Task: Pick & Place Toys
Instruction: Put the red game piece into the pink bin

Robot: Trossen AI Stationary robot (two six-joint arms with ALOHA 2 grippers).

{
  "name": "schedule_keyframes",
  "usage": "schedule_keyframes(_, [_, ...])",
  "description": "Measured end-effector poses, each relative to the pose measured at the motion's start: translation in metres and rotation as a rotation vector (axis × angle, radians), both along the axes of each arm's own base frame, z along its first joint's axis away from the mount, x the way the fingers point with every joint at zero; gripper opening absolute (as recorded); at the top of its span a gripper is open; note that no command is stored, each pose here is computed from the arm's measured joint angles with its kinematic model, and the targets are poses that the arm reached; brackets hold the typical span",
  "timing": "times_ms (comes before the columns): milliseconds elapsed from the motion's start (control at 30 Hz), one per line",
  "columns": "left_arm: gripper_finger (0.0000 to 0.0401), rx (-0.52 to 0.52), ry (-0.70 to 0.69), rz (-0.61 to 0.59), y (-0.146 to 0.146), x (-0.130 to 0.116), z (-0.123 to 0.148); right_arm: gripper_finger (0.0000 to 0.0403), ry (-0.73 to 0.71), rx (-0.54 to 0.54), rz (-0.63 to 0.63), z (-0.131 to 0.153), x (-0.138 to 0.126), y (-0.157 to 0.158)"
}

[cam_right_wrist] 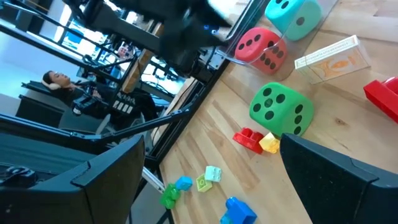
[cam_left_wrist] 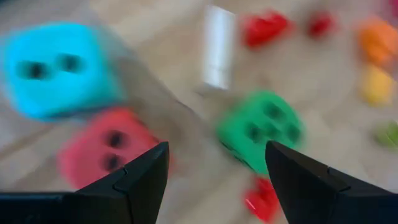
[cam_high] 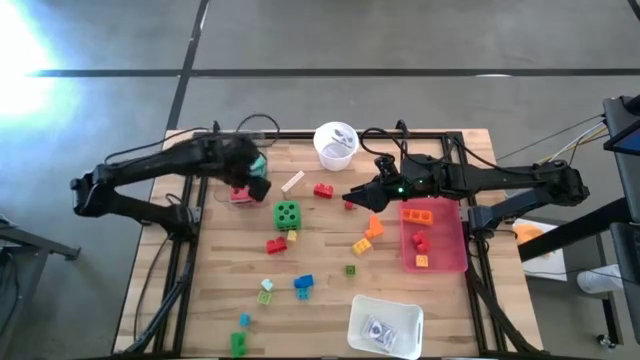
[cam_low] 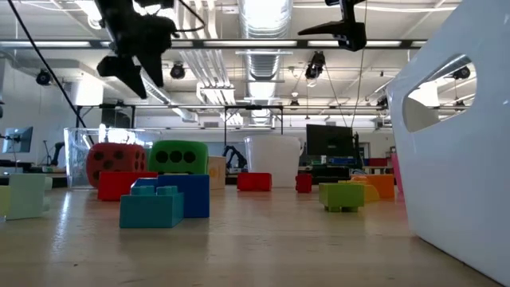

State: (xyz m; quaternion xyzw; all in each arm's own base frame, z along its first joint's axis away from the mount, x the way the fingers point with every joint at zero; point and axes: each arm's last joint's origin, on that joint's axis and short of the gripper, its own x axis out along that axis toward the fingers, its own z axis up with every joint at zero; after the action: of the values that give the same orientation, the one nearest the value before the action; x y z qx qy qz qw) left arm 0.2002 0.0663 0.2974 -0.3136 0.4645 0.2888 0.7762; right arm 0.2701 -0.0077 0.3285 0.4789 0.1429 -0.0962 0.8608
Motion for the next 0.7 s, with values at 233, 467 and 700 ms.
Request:
schedule_keyframes(233, [0.027,-0.037,-0.016,-0.321,-0.062,0.01,0.001,0.0362,0.0,0.009,-0.004,0.0,0.0,0.0])
schedule_keyframes(467, [0.027,0.153,-0.004,-0.487,-0.111,0.008,-0.01,0.0362,-0.003,0.009,-0.005,0.0,0.0,0.0])
schedule_keyframes(700, [0.027,0.142,0.016,-0.467,-0.121,0.004,-0.041,0.0362,-0.003,0.01,-0.004,0.0,0.0,0.0])
